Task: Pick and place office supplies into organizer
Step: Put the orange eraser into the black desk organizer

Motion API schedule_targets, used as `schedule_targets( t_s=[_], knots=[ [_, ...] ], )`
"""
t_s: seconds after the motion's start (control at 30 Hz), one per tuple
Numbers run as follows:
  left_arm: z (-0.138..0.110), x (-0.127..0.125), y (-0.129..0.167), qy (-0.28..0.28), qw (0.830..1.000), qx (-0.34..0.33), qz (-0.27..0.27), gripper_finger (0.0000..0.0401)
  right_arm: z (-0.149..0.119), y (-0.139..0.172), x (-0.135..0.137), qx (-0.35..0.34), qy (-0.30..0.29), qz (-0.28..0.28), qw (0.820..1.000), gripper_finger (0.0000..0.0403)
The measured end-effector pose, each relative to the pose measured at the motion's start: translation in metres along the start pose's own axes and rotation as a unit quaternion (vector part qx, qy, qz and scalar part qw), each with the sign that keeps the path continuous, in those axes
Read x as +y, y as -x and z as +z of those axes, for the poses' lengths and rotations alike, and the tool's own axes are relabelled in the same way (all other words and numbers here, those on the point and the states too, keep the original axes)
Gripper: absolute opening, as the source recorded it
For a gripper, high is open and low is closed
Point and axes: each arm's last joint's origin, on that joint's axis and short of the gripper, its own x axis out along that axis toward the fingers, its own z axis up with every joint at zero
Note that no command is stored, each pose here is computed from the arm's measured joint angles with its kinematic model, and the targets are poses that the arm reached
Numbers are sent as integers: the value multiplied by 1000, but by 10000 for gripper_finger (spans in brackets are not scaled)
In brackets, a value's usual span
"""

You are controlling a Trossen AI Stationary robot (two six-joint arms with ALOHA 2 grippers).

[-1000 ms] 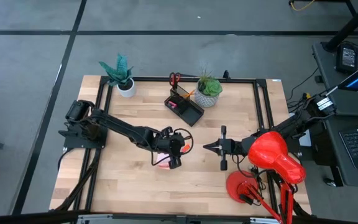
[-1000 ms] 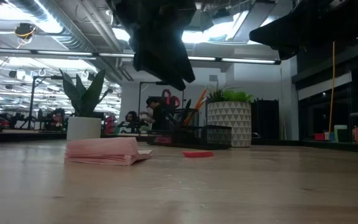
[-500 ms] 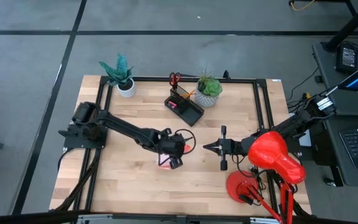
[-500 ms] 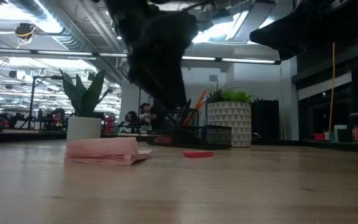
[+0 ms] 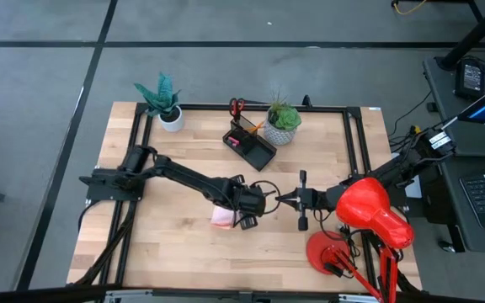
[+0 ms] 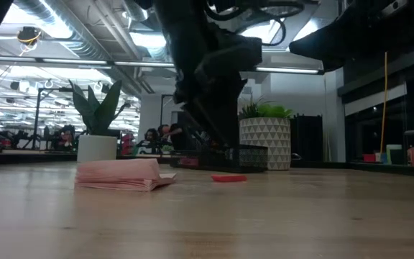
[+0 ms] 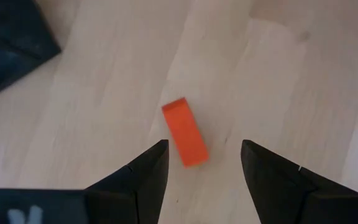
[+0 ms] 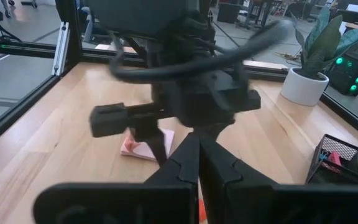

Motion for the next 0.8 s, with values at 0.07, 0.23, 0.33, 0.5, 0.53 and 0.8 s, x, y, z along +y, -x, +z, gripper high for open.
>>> schedule_targets(
  t_s=[0.07,0.23,0.33,0.5,0.53,0.8],
  knots=[
    [1,4,-1,23,1000,3,3,194,0,0,0,0,0,0,1000,7],
    [6,12,-4,62,998,5,4,194,0,0,0,2,0,0,1000,7],
    [8,15,-5,71,997,0,4,194,0,0,0,1,2,0,1000,7],
    [9,16,-8,73,997,-3,8,194,1,0,0,-6,11,0,1000,7],
    [8,17,-9,72,997,-1,10,194,2,0,0,-10,10,0,1000,7],
    [-3,15,-27,64,997,34,13,194,5,0,0,-23,14,-1,1000,7]
  ],
)
